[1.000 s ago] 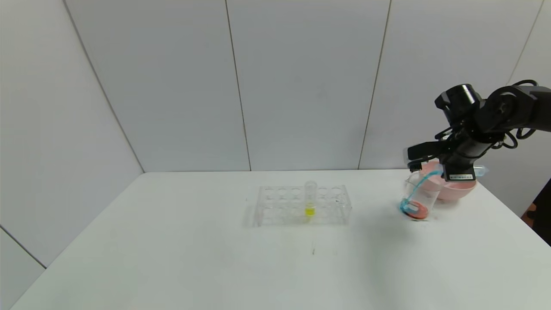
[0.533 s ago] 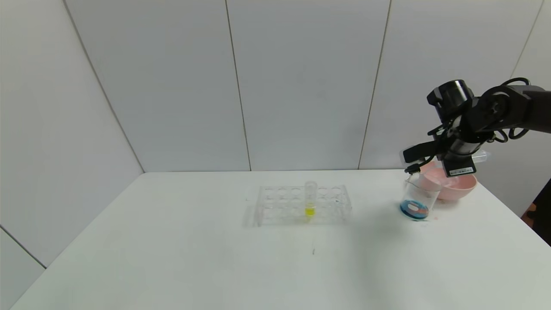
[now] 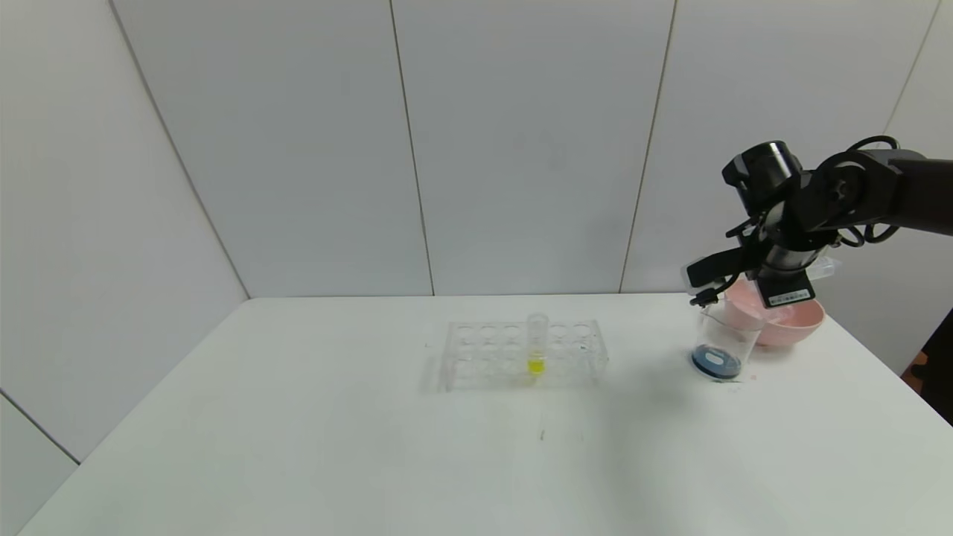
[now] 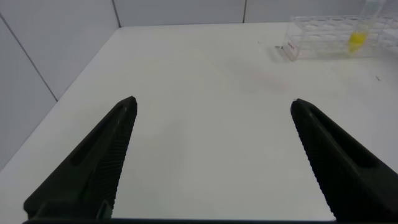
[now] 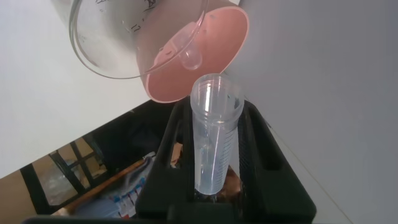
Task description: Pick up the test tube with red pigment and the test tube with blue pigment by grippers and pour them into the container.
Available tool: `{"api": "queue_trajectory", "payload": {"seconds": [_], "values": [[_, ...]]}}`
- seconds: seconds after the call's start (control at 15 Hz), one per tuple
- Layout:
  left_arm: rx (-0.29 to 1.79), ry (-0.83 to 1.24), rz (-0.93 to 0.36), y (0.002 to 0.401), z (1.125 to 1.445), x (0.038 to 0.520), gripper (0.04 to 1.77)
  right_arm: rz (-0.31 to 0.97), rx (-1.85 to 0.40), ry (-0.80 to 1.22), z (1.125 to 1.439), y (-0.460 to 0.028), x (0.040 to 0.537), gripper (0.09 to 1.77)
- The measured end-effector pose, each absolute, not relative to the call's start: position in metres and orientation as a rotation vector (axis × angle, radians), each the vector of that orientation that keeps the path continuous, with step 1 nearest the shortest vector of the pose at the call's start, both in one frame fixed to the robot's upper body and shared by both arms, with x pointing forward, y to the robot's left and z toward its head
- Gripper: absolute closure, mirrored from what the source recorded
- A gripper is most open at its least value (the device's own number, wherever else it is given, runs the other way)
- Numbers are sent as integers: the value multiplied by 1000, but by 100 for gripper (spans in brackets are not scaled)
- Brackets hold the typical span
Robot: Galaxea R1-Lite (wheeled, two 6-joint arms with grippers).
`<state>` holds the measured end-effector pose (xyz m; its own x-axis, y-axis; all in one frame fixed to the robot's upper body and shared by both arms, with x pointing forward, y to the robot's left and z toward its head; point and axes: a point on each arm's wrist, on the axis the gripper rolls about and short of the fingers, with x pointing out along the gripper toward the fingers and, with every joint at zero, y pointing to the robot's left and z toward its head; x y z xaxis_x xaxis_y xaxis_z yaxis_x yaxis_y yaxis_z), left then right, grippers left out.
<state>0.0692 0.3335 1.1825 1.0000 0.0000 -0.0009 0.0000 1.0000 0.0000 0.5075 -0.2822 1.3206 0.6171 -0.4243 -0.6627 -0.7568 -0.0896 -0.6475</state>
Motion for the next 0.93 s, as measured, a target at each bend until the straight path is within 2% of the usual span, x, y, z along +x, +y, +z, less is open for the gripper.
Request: {"api": "queue_trajectory", "payload": {"seconds": [0.67, 0.93], "values": [[0, 1, 0, 334, 1183, 69, 5, 376, -1710, 958, 1320, -279, 508, 139], [0, 1, 0, 334, 1183, 69, 5, 434, -1539, 867, 1322, -286, 509, 139]]}}
